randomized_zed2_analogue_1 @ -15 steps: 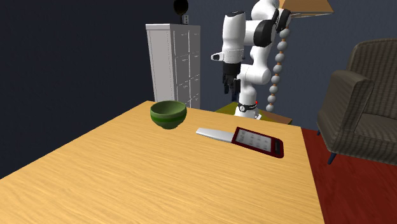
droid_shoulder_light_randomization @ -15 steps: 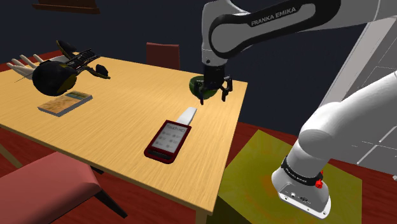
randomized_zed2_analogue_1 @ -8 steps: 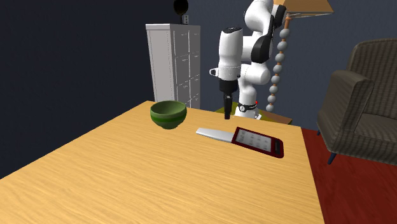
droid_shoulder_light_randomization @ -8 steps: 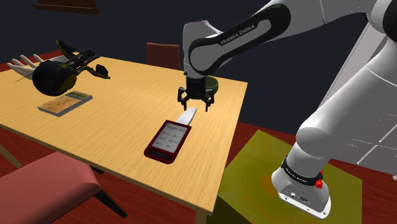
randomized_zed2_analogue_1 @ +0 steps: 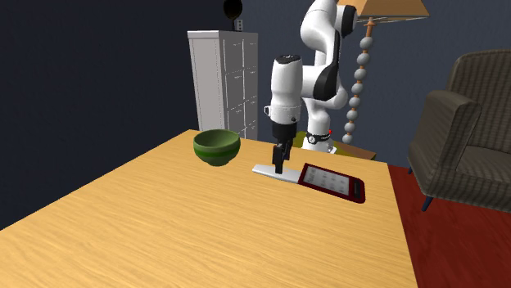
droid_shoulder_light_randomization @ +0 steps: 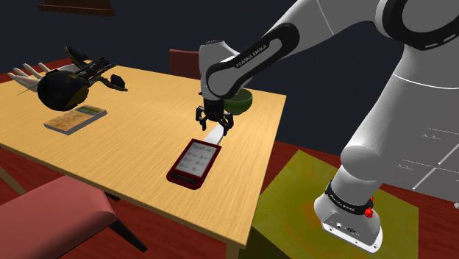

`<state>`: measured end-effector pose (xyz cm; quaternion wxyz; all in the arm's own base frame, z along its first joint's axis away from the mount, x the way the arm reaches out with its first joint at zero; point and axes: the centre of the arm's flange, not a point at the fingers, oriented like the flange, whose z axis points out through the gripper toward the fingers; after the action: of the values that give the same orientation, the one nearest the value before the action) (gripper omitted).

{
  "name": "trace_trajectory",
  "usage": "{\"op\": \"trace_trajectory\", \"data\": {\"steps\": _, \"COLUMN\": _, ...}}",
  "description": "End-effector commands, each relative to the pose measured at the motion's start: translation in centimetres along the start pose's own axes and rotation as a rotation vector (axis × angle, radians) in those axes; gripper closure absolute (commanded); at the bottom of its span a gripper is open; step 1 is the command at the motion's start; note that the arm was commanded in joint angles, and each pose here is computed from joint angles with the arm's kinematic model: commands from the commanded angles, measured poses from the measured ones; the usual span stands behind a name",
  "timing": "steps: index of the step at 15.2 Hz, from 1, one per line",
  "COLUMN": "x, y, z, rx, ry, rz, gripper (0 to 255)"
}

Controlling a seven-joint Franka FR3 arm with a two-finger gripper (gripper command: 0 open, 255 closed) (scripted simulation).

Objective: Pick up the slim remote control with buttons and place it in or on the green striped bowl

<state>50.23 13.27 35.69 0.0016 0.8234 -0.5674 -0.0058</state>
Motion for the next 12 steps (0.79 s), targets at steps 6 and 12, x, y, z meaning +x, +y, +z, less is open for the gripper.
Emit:
{"op": "trace_trajectory", "data": {"steps": 6, "x": 0.1, "y": -0.2, "z": 2.9, "rx": 0.001, "ry": 0.0, "rz": 0.005, "gripper": 0}}
{"op": "trace_trajectory", "data": {"steps": 12, "x": 0.1, "y": -0.2, "z": 2.9, "rx": 0.001, "ry": 0.0, "rz": 0.005, "gripper": 0}}
